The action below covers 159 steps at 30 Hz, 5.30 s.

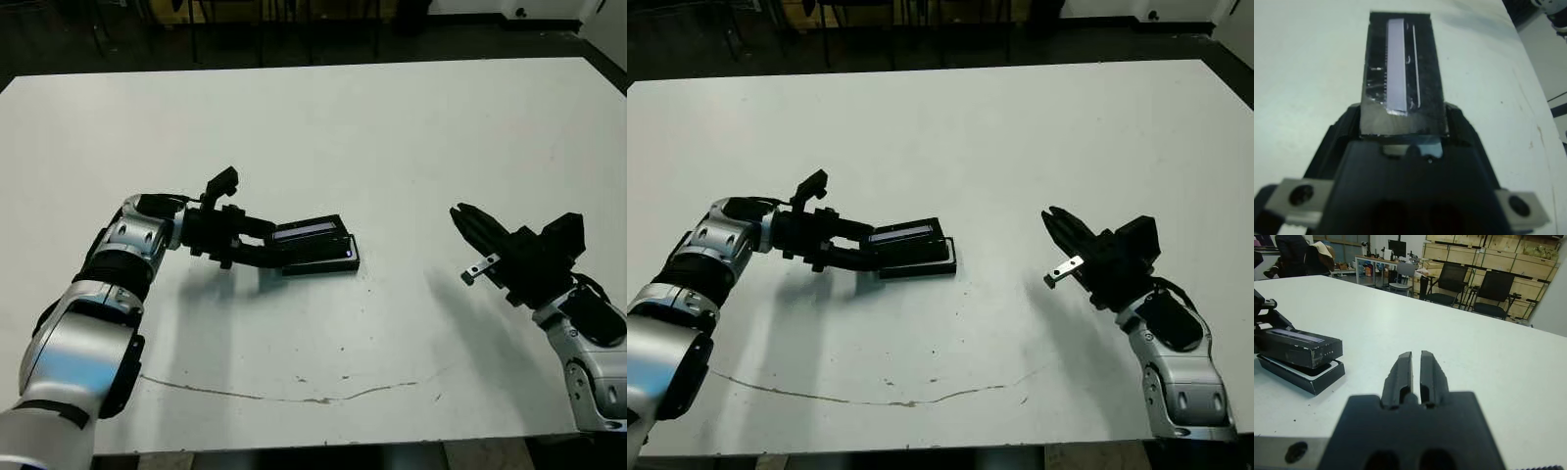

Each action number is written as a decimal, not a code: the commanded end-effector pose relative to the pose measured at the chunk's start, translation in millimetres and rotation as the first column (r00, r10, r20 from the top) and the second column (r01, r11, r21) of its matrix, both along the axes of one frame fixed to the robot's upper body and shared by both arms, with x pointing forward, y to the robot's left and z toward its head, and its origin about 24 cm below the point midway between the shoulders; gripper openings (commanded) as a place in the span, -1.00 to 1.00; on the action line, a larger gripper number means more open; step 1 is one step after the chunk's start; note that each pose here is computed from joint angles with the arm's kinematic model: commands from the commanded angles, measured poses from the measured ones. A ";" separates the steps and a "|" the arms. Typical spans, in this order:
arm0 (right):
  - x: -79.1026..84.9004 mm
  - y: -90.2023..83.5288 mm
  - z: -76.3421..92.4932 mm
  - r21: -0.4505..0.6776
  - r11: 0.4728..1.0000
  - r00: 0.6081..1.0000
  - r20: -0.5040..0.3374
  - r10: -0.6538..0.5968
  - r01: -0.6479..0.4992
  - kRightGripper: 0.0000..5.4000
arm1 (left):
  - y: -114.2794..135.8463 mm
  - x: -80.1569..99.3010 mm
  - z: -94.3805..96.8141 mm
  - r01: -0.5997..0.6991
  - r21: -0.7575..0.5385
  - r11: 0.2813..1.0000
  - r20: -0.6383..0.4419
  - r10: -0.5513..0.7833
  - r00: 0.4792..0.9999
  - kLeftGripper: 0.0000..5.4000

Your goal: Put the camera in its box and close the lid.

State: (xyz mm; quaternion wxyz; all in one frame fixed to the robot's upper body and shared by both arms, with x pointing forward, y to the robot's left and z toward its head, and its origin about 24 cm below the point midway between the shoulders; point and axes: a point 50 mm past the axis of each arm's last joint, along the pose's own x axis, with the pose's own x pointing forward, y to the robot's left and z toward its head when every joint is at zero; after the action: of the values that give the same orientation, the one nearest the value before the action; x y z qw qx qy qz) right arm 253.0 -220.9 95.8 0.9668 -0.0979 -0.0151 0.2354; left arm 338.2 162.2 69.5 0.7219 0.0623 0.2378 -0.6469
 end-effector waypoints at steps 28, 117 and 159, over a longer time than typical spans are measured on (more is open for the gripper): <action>0.3 -6.9 -2.2 -0.001 1.000 1.000 -0.012 -0.011 0.011 -1.00 | -0.4 -18.3 -26.2 0.140 0.106 0.984 -0.100 -0.130 0.986 -0.01; 2.3 -0.8 -2.1 -0.022 1.000 1.000 -0.006 0.022 -0.022 -1.00 | 51.3 -45.1 -44.5 0.233 0.505 0.831 0.036 -0.290 0.956 1.00; -8.2 15.1 -18.2 -0.003 1.000 0.999 -0.043 0.006 -0.006 -1.00 | -106.3 -64.9 17.1 -0.860 -0.240 0.451 0.128 0.893 0.432 -0.98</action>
State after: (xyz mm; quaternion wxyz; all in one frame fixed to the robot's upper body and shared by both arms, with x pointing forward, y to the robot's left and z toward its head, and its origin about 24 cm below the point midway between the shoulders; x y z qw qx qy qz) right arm 246.8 -204.3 81.4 0.9644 -0.0966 -0.0101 0.2461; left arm 273.2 57.9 98.9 0.9783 -0.0514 0.0681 -0.1889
